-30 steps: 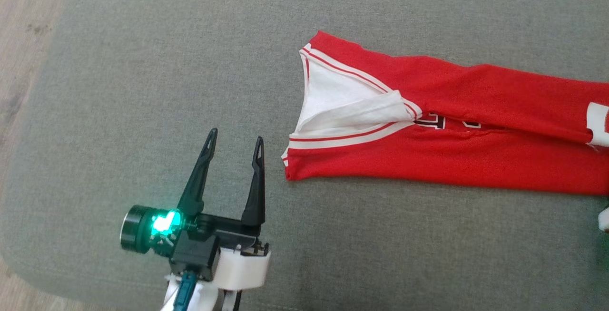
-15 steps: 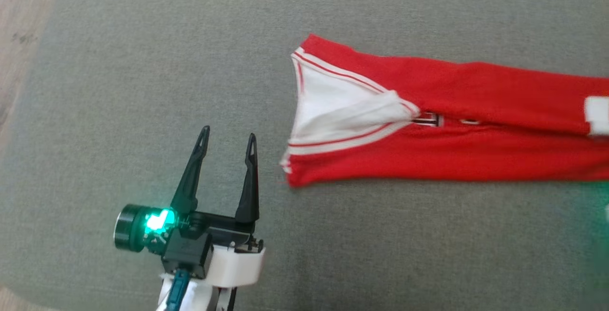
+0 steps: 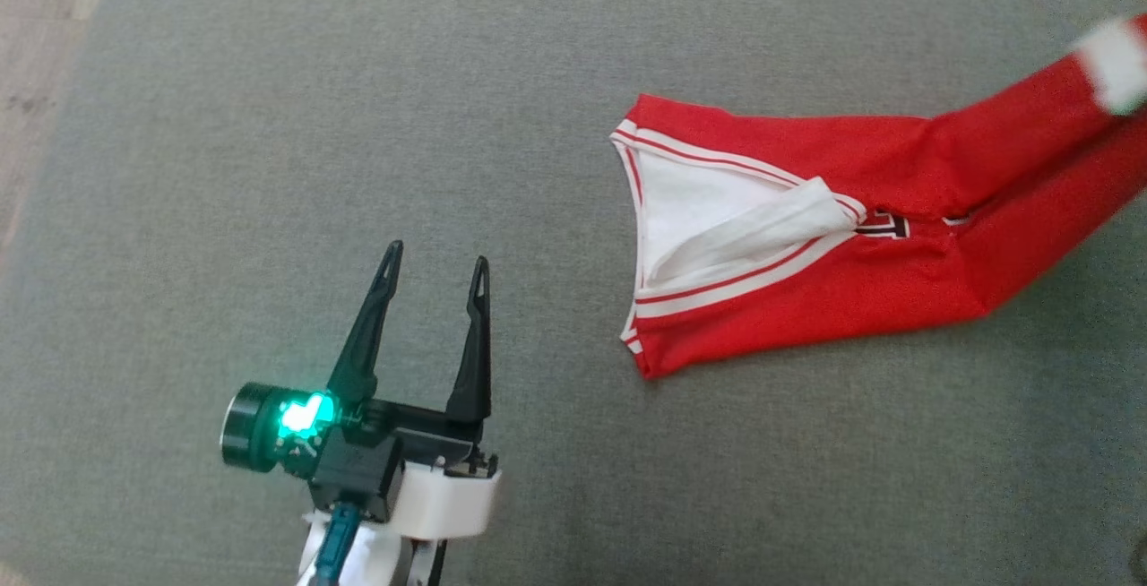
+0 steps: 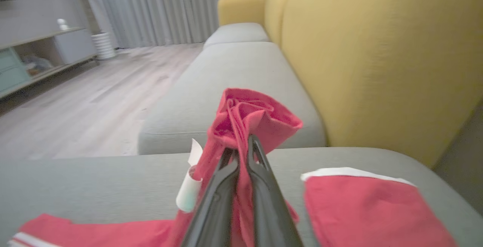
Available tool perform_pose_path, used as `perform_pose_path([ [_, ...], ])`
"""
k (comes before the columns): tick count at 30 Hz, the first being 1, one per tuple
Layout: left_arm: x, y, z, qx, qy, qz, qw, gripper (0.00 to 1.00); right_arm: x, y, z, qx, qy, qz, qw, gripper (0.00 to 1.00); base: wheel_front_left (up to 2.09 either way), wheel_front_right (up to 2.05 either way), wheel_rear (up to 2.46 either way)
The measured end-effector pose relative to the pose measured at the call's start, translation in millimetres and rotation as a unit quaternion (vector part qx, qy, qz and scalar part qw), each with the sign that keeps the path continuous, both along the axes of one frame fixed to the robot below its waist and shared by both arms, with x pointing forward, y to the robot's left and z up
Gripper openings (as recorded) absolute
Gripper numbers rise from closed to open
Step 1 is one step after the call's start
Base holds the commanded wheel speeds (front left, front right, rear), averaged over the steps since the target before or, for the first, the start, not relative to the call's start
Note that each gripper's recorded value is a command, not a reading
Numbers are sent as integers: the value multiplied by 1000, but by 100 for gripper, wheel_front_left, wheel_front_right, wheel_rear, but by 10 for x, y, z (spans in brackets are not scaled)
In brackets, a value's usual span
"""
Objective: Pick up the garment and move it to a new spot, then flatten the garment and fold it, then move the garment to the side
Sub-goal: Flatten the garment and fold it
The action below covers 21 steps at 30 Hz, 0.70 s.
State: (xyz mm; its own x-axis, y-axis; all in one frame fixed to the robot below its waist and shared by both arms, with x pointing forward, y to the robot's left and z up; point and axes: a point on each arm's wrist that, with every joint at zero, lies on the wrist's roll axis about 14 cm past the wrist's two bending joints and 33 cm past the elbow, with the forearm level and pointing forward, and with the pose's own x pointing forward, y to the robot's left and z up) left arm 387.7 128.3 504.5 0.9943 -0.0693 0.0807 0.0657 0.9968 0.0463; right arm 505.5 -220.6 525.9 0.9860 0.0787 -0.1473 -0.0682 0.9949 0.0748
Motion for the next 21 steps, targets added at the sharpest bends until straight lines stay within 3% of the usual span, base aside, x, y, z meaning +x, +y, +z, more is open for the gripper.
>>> perform_pose_path([
  [4, -33, 30, 13, -3, 0, 6, 1000, 100, -27, 735, 67, 35, -5, 88, 995, 0, 0, 0, 0],
  [9, -93, 114, -7, -2, 5, 19, 1000, 100, -188, 1590, 5, 68, 12, 193, 979, 0, 0, 0, 0],
  [16, -164, 172, -43, -5, 14, 30, 999, 100, -533, 2406, -476, 85, 94, 289, 949, 0, 0, 0, 0],
  [17, -170, 183, -47, -5, 15, 32, 999, 100, -578, 2466, -555, 83, 107, 297, 945, 9, 0, 0, 0],
  [18, -175, 193, -54, -5, 16, 34, 999, 100, -618, 2517, -622, 82, 116, 303, 942, 41, 0, 0, 0],
  [19, -180, 203, -60, -5, 17, 36, 999, 100, -652, 2561, -671, 83, 121, 308, 940, 100, 0, 0, 0],
  [21, -184, 211, -67, -5, 18, 38, 999, 100, -686, 2615, -700, 95, 121, 310, 938, 100, 0, 0, 0],
])
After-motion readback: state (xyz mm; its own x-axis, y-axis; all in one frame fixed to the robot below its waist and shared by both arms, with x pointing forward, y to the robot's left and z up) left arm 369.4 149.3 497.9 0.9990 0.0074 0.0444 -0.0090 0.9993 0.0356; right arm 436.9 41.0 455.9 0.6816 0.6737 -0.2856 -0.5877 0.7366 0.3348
